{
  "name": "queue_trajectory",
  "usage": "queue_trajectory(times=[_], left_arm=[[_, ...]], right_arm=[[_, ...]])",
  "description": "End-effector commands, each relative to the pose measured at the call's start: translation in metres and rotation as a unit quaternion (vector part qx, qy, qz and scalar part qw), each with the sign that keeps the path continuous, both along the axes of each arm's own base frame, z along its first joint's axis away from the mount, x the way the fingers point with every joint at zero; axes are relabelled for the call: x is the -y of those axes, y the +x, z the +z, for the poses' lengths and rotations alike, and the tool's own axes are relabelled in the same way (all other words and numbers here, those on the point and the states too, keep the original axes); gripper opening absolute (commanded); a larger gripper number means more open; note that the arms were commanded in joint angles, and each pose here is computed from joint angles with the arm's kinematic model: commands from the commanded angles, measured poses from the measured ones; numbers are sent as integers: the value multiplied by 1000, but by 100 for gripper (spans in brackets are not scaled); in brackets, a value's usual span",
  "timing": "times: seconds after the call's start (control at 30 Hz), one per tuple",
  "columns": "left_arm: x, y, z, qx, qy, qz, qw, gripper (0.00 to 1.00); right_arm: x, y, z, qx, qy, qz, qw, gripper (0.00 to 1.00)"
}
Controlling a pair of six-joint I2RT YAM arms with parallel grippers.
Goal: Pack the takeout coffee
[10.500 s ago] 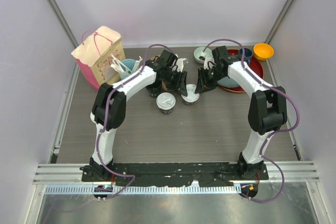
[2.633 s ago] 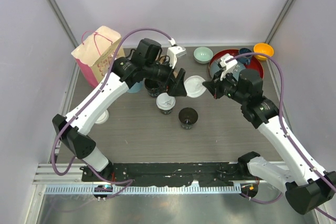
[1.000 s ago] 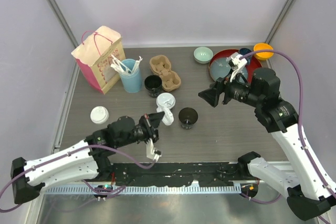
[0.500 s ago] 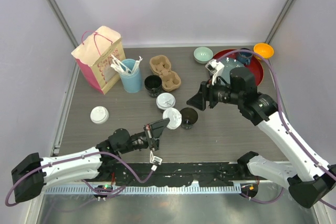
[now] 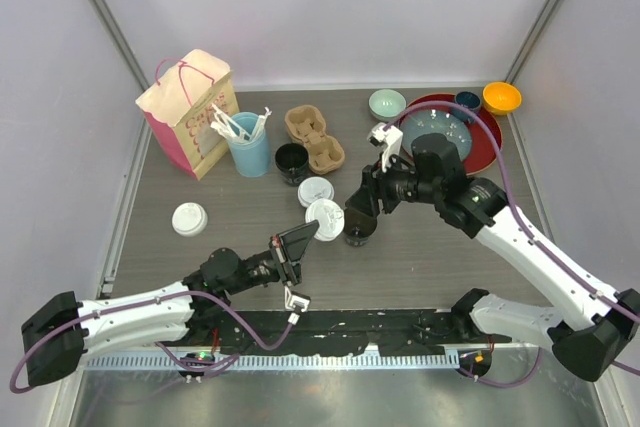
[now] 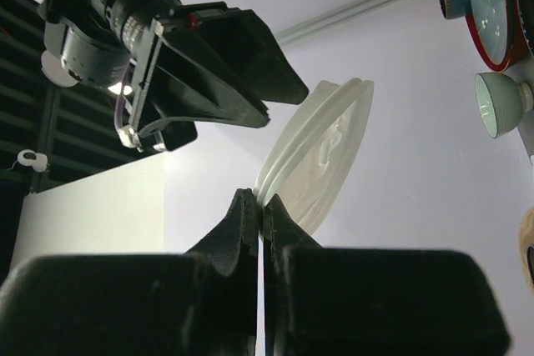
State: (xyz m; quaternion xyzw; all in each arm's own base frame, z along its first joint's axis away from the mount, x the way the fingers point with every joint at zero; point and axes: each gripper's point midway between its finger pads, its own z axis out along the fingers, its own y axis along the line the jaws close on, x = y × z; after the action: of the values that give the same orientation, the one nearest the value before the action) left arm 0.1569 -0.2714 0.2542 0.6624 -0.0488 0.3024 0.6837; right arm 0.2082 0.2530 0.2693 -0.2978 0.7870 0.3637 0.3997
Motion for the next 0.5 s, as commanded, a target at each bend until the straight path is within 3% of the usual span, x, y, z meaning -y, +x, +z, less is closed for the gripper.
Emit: queue_trajectory(times=[0.0,0.13,0.17,0.23,0.47], left_arm=[[-4,-15,38,183,11,25,983,0],[-5,-9,36,183,20,39,982,0],[-5,-8,35,183,23,42,982,0],[-4,-2,33,183,34,56,981,0],[0,9,38,183,43,82,979,0]], right_arm=[[-4,13,5,2,-12,-13,1000,51],[-12,5,6,-113,60,-81,989,50],[-12,4,20,-103,88,-90,987,49],[-8,8,19,-114,99,-134,979,47],[-20,-7,-10,-174,82,-157,969,48]])
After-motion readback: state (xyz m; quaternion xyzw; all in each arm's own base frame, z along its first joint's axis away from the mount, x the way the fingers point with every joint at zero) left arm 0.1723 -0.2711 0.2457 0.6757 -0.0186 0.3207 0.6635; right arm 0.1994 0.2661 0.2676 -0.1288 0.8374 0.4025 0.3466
